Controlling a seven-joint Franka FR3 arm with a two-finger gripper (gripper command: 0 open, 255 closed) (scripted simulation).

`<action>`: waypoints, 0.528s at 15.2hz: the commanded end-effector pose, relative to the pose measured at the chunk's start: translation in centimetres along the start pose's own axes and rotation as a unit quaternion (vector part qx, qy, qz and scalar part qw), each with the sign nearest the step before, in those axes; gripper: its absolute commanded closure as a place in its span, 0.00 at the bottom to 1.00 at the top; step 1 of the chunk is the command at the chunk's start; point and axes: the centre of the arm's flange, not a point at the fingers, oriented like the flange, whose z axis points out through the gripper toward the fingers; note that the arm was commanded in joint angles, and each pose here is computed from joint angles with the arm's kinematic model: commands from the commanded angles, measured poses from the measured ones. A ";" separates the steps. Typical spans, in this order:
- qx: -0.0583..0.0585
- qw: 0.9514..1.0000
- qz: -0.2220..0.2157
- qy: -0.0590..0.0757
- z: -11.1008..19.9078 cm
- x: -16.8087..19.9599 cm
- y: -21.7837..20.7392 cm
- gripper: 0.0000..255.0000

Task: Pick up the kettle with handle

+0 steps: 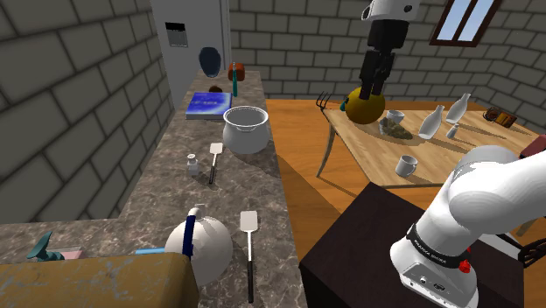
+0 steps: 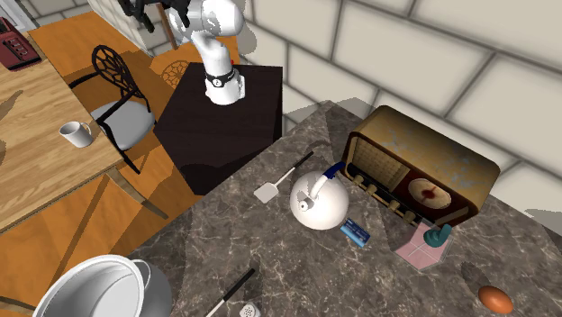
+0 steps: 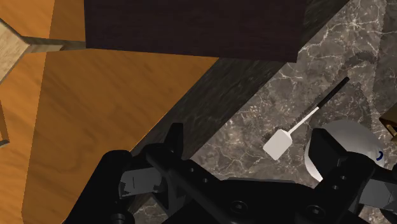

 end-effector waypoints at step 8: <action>-0.009 0.998 0.062 0.003 4.7 2.5 -7.8 0.00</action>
